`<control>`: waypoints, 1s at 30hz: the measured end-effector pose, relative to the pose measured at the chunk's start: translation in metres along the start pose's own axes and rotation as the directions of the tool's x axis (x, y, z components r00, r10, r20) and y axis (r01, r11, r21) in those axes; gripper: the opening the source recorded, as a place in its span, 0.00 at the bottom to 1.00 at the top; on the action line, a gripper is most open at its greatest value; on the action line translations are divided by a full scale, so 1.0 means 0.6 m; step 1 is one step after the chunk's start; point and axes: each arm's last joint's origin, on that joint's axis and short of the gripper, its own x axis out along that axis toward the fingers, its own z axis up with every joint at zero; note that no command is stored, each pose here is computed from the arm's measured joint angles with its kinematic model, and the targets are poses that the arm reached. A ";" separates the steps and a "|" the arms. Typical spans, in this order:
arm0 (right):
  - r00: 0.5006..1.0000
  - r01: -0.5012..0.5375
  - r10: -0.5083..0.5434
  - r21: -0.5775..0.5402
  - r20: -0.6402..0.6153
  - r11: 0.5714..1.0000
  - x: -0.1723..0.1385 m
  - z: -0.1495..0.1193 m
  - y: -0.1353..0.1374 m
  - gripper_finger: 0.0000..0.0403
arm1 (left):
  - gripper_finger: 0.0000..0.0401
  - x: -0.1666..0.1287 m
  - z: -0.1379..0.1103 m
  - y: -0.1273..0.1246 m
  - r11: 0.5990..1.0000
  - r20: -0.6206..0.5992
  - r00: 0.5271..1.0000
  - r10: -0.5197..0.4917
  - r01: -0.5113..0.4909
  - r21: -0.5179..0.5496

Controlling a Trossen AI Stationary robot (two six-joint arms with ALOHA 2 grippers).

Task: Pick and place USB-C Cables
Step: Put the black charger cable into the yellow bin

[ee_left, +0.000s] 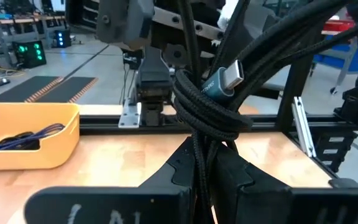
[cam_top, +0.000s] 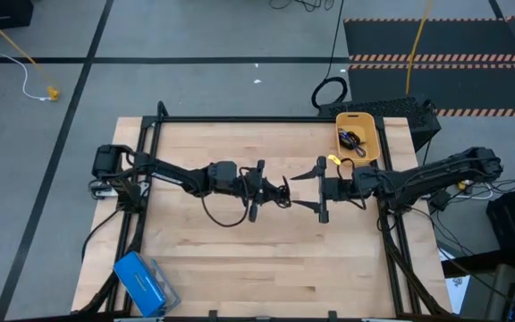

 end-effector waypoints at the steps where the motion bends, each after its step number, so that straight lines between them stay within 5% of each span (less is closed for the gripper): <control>1: 1.000 -0.005 0.005 -0.003 -0.002 1.000 -0.001 0.000 0.001 0.72 | 0.08 0.000 0.002 0.001 1.000 0.009 1.000 0.001 -0.001 -0.003; 6: 0.999 -0.041 0.043 -0.038 0.029 0.998 0.006 0.001 0.013 0.72 | 0.08 -0.001 0.008 0.006 1.000 0.049 0.999 0.019 -0.018 -0.022; 17: 0.994 0.046 -0.041 -0.044 0.102 0.998 0.027 0.000 0.016 0.67 | 0.08 -0.001 0.009 0.007 0.999 0.053 0.998 0.043 -0.042 -0.018; 30: 0.986 0.110 -0.111 0.016 0.125 0.994 0.038 -0.005 0.003 0.20 | 0.08 -0.001 0.008 0.006 0.999 0.049 0.998 0.045 -0.044 -0.008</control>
